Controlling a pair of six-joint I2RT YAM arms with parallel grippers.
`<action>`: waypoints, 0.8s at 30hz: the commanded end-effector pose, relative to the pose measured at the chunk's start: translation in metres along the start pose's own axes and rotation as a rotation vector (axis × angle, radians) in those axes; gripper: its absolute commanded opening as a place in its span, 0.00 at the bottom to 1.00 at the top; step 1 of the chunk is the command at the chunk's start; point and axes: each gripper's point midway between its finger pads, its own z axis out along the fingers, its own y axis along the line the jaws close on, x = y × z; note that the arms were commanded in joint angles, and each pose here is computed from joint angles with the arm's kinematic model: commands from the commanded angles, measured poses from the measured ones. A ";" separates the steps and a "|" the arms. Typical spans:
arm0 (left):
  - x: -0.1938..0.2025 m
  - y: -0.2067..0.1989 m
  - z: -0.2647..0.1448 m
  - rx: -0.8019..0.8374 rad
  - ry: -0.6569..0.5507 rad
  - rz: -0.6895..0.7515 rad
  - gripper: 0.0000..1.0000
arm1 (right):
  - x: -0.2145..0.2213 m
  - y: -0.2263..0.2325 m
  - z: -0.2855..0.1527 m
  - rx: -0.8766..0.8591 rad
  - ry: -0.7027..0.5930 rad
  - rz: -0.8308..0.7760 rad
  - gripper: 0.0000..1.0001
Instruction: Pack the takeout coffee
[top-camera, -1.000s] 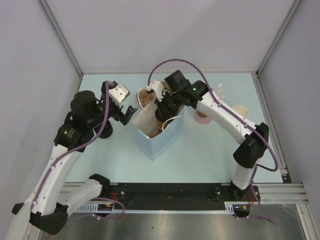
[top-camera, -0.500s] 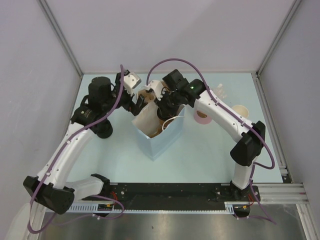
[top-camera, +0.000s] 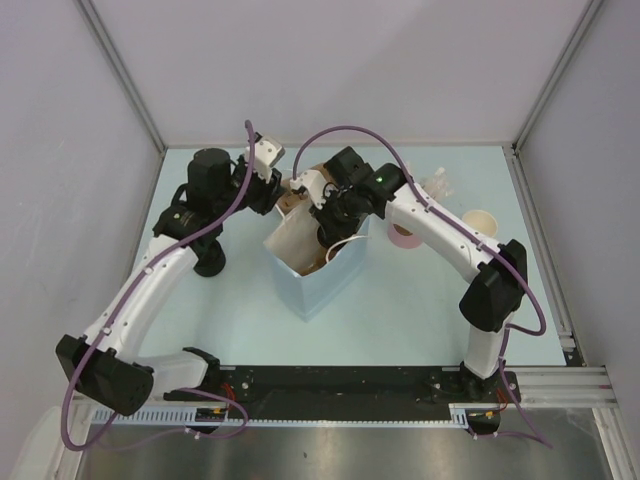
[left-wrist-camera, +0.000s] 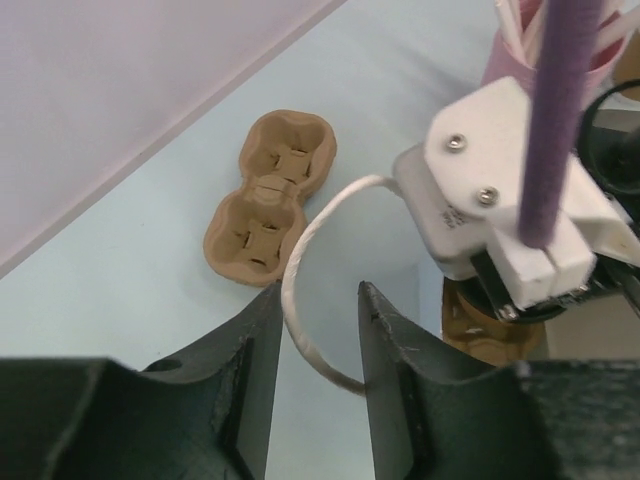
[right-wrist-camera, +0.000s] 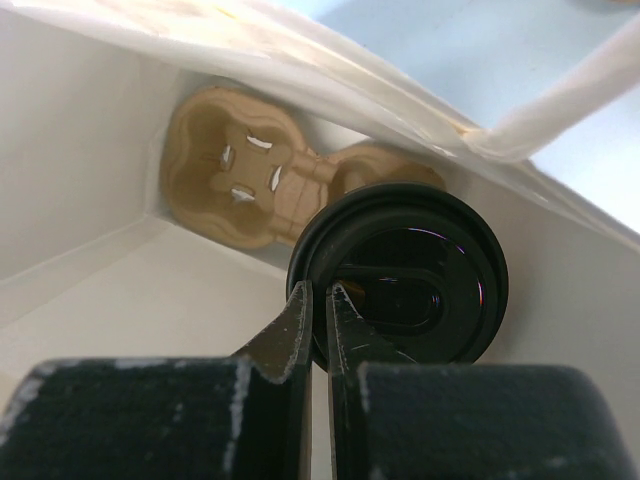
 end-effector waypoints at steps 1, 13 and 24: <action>-0.015 0.022 0.001 -0.109 -0.035 -0.035 0.39 | -0.012 0.003 -0.012 0.012 -0.052 -0.016 0.00; -0.002 0.051 0.009 -0.265 0.023 -0.073 0.20 | 0.004 0.005 0.001 -0.006 0.009 -0.006 0.00; 0.011 0.068 0.017 -0.354 0.085 -0.094 0.08 | 0.020 0.008 0.012 -0.032 0.076 -0.005 0.00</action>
